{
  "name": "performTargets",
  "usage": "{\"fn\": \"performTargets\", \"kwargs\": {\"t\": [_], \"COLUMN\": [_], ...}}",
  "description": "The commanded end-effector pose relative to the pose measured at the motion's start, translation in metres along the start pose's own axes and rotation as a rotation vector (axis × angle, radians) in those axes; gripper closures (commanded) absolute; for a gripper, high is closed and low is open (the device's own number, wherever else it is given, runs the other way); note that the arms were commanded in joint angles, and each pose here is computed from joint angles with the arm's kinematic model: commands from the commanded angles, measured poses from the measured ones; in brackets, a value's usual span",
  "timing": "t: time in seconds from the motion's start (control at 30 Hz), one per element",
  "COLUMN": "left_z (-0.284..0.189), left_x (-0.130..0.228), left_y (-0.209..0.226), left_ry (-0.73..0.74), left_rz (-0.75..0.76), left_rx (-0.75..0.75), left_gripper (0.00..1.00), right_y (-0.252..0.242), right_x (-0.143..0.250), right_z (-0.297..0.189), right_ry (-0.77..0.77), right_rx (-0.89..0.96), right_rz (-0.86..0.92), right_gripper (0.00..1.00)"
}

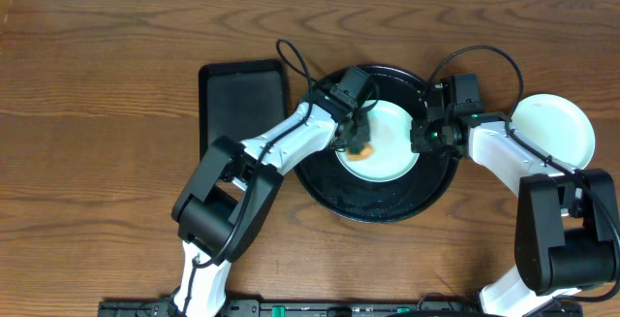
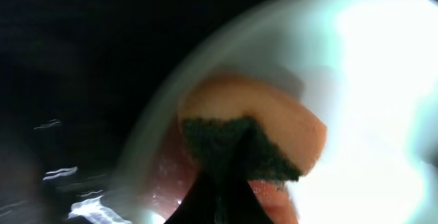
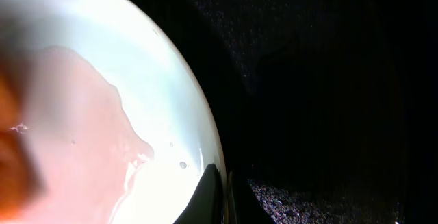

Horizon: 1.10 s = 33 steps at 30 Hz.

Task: Clean dirty plates on tray and stack at the side
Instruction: 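Scrub the last green plate with the sponge in the left gripper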

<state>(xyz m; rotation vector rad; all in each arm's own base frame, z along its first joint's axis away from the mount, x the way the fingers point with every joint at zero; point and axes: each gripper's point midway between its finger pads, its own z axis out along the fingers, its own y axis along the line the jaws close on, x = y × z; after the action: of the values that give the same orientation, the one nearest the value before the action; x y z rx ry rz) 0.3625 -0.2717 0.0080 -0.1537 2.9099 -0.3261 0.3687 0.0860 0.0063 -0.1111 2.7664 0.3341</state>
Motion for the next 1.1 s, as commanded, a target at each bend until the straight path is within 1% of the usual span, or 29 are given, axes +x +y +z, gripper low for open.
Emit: {"fn": "performTargets", "kwargs": {"t": [0.0, 0.07, 0.17, 0.37, 0.47, 0.6, 0.7, 0.87, 0.93, 1.07], "left_z": [0.005, 0.004, 0.011, 0.022, 0.026, 0.028, 0.027, 0.030, 0.032, 0.025], "left_x": [-0.018, -0.019, -0.012, 0.016, 0.033, 0.050, 0.056, 0.050, 0.042, 0.011], "left_y": [0.067, 0.063, 0.044, -0.025, -0.063, -0.084, -0.086, -0.053, -0.030, 0.030], "left_ry": [-0.096, -0.101, -0.070, 0.049, 0.096, 0.134, 0.161, 0.185, 0.170, 0.043], "left_rz": [0.008, 0.011, 0.010, -0.048, -0.043, -0.029, -0.025, -0.070, -0.081, -0.050], "left_rx": [-0.313, -0.304, -0.217, 0.075, 0.205, 0.261, 0.270, 0.178, 0.102, -0.142], "left_gripper": [0.93, 0.92, 0.93, 0.93, 0.93, 0.92, 0.93, 0.93, 0.93, 0.93], "right_y": [0.007, 0.007, 0.007, 0.007, 0.007, 0.007, 0.007, 0.008, 0.007, 0.008], "right_x": [0.005, 0.005, 0.005, 0.005, 0.005, 0.005, 0.005, 0.005, 0.005, 0.004], "right_z": [-0.002, -0.002, -0.002, -0.002, -0.002, -0.002, -0.002, -0.002, -0.002, -0.002], "right_ry": [0.012, 0.012, 0.012, 0.012, 0.012, 0.012, 0.012, 0.010, 0.011, 0.009], "right_rx": [-0.009, -0.009, -0.009, -0.009, -0.009, -0.009, -0.009, -0.009, -0.009, -0.009], "right_rz": [-0.032, -0.032, -0.032, -0.032, -0.032, -0.033, -0.032, -0.033, -0.032, -0.033], "right_gripper": [0.99, 0.99, 0.99, 0.99, 0.99, 0.99, 0.99, 0.99, 0.99, 0.99]}}
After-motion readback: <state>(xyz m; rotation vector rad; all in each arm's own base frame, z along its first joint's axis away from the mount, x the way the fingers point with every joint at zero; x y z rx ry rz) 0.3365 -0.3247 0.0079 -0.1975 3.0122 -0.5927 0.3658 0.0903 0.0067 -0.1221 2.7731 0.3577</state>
